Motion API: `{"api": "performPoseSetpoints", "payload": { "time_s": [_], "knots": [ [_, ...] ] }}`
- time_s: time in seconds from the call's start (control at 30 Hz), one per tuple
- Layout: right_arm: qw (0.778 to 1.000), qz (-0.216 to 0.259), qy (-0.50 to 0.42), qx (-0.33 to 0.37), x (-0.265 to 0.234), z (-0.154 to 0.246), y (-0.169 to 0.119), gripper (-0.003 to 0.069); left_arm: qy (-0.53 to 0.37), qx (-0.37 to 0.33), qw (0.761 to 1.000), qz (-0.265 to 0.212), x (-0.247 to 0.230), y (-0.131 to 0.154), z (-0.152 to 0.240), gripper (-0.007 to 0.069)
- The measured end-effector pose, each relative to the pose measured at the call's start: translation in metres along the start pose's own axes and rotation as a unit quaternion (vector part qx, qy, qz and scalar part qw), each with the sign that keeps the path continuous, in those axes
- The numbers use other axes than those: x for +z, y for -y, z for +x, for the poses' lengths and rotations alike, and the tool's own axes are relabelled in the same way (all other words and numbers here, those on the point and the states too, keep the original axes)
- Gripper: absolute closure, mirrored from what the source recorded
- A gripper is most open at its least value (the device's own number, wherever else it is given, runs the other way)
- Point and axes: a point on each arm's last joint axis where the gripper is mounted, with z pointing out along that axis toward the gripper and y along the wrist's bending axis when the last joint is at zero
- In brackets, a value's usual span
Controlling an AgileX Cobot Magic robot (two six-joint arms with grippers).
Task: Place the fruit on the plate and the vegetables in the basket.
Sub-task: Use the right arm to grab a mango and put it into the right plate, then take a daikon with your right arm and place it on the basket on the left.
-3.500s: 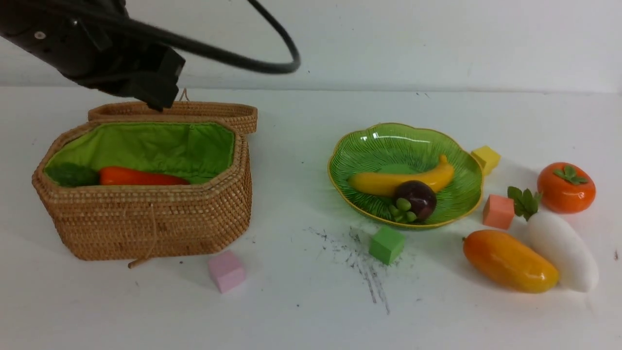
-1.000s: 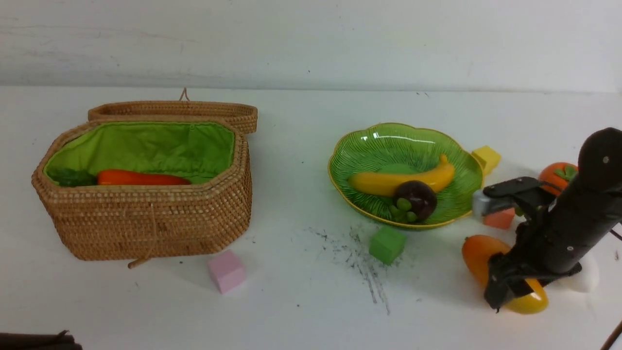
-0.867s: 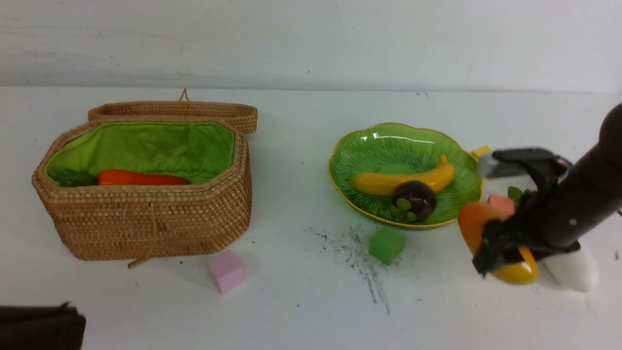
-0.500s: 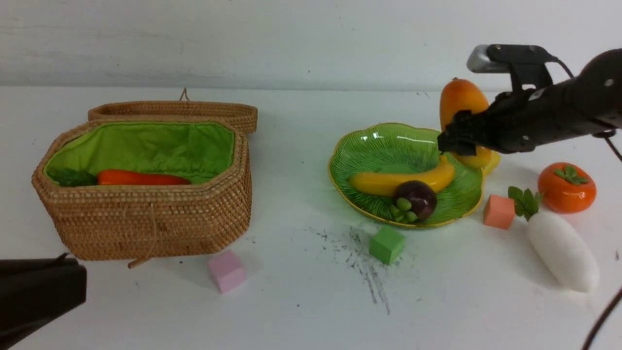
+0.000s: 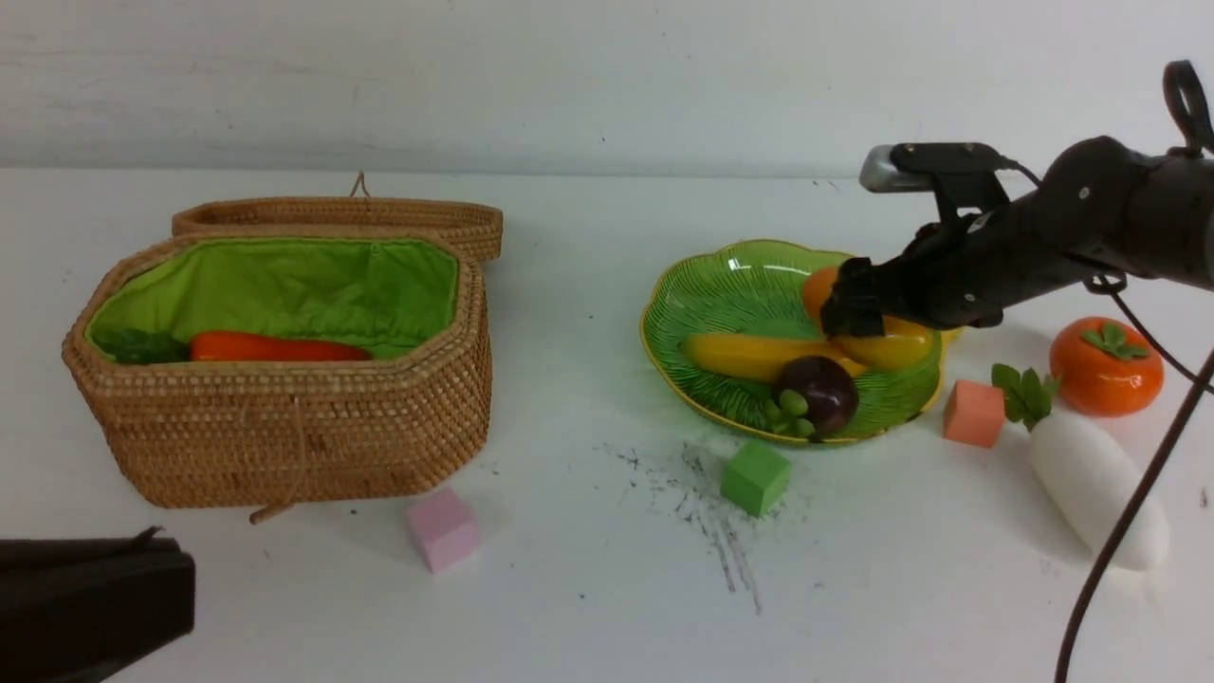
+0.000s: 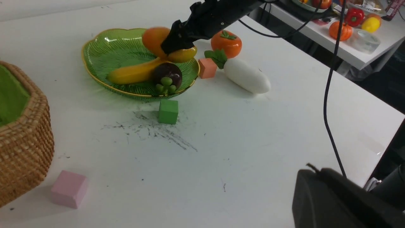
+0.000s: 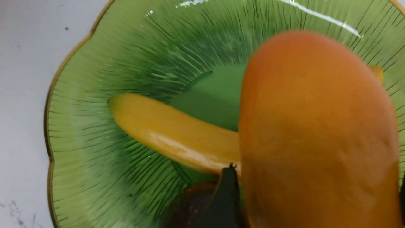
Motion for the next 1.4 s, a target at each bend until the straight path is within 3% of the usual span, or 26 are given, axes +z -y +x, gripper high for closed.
{"api": "performPoseSetpoints", "payload": {
  "time_s": [0.1,0.2,0.37,0.4,0.43,0.47,0.6,0.73,0.83,1.07,1.13,1.27,1.4],
  "knots": [
    [1.0,-0.007,-0.001,-0.013,-0.024,-0.007,-0.006,0.0025,0.0,0.01,1.0,0.0,0.0,0.0,0.0,0.0635],
    [0.999,-0.01,-0.008,-0.038,-0.061,-0.014,-0.011,0.0111,0.0,0.026,1.0,0.0,0.0,0.0,0.0,0.0635],
    [0.997,0.01,-0.038,-0.06,-0.118,-0.014,-0.01,0.0302,0.0,0.048,0.999,0.0,0.0,0.0,0.0,0.0635],
    [0.996,0.024,-0.06,-0.056,-0.137,-0.01,-0.008,0.0387,0.0,0.058,0.998,0.0,0.0,0.0,0.0,0.0635],
    [0.996,0.028,-0.062,-0.059,-0.139,-0.01,-0.007,0.0397,0.0,0.06,0.998,0.0,0.0,0.0,0.0,0.0635],
    [0.994,0.043,-0.083,-0.049,-0.149,-0.006,-0.003,0.0484,0.0,0.068,0.998,0.0,0.0,0.0,0.0,0.0635],
    [0.983,0.1,-0.157,0.001,-0.159,0.014,0.02,0.0587,-0.001,0.082,0.997,0.0,0.0,0.0,0.0,0.0635],
    [0.971,0.121,-0.202,0.032,-0.15,0.038,0.039,0.0577,-0.009,0.083,0.996,0.001,0.0,0.0,0.002,0.0633],
    [0.968,0.131,-0.206,0.051,-0.135,0.062,0.056,0.0491,-0.021,0.083,0.996,0.003,0.0,0.0,0.004,0.0631],
    [0.975,0.133,-0.158,0.08,-0.095,0.08,0.078,0.0069,-0.026,0.084,0.996,0.003,0.0,0.0,0.005,0.0629],
    [0.975,0.132,-0.155,0.084,-0.082,0.083,0.082,0.0011,-0.026,0.084,0.996,0.003,0.0,0.0,0.005,0.0629],
    [0.972,0.13,-0.17,0.091,-0.049,0.095,0.091,0.0006,-0.026,0.084,0.996,0.003,0.0,0.0,0.005,0.0629],
    [0.966,0.125,-0.202,0.099,-0.027,0.11,0.096,0.0123,-0.026,0.084,0.996,0.003,0.0,0.0,0.005,0.0627]
  ]
}}
